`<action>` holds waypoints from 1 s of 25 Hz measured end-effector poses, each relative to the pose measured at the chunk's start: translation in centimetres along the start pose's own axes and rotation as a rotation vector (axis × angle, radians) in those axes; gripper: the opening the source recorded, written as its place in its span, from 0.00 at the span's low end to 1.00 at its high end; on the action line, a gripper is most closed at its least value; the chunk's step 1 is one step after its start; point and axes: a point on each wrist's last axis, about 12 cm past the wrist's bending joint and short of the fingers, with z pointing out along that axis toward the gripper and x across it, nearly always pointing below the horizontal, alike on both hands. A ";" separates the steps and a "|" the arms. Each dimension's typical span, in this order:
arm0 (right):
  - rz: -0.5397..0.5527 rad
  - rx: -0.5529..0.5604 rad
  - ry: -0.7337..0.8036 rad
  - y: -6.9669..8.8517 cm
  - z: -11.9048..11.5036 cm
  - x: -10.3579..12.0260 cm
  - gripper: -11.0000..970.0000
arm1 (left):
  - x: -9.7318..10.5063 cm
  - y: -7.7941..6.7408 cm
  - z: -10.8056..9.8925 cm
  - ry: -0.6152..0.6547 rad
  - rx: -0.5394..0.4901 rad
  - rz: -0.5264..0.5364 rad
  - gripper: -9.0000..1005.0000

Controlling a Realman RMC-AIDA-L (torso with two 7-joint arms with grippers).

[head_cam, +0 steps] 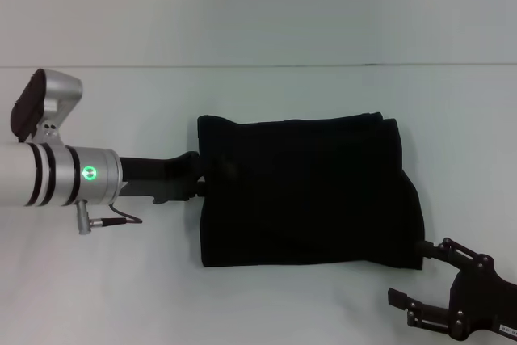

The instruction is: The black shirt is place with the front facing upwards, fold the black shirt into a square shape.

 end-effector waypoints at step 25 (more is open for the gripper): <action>-0.008 0.000 -0.013 -0.3 0.3 -0.4 0.96 | -0.9 0.3 -0.2 -0.067 -0.041 0.031 0.17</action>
